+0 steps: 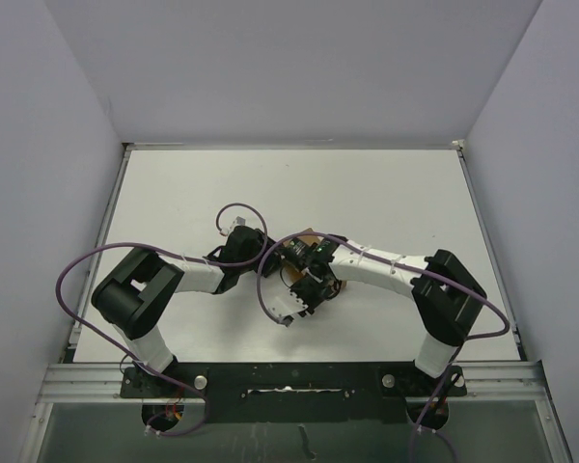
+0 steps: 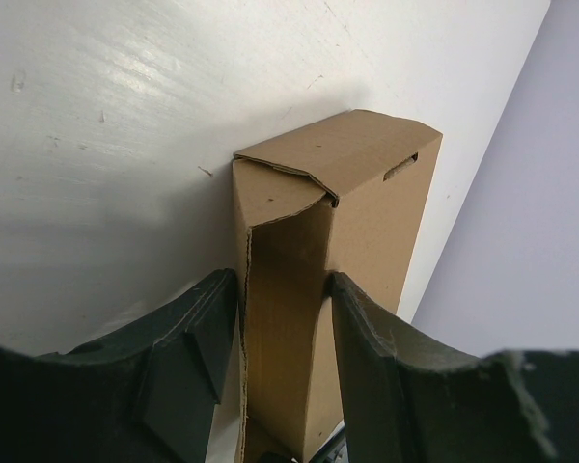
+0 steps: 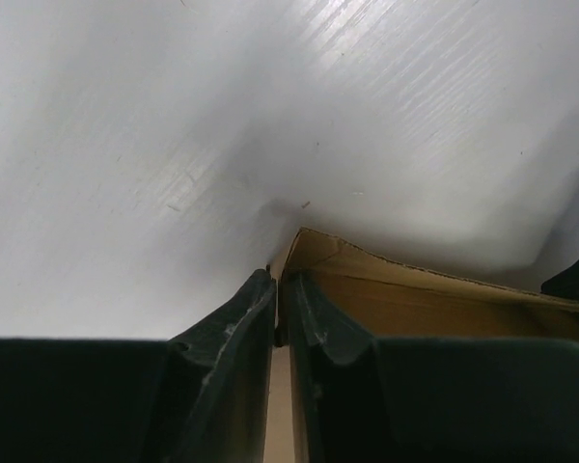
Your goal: Fold the paper box
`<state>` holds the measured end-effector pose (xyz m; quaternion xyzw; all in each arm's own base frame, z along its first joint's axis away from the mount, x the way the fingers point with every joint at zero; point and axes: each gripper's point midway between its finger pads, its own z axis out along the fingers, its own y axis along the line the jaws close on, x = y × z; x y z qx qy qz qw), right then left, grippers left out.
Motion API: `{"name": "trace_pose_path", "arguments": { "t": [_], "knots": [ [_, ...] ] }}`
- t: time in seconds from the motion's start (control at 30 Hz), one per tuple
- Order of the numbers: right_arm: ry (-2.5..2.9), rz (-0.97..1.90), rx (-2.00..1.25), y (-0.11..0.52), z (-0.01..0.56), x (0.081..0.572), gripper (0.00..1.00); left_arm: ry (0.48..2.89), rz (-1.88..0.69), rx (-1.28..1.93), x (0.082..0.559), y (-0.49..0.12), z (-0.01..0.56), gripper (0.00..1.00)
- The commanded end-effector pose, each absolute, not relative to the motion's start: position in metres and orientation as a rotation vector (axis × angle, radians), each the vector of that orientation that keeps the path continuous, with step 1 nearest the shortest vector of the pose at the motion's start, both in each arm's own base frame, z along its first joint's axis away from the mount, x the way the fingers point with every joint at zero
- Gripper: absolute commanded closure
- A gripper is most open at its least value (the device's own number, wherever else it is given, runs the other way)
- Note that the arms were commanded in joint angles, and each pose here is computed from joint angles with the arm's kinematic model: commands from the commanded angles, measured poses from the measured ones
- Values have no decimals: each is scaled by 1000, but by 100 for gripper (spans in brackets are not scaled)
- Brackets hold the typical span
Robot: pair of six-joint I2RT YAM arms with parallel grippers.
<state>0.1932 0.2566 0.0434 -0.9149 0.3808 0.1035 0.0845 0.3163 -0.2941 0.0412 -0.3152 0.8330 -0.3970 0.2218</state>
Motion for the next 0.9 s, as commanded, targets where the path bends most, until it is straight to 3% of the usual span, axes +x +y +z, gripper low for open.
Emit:
{"name": "trace_pose_path", "arguments": {
  "t": [0.0, 0.2, 0.47, 0.87],
  "knots": [
    [1132, 271, -2644, 258, 64, 200, 84, 2410, -951, -890, 303, -279, 9, 59],
    [1118, 336, -2610, 262, 73, 190, 75, 2396, -968, -880, 306, -281, 17, 57],
    [1167, 544, -2415, 260, 108, 190, 70, 2384, -985, -873, 307, -283, 23, 54],
    [1776, 1021, -1342, 208, 163, 276, 34, 2371, -1005, -856, 306, -284, 29, 48]
  ]
}}
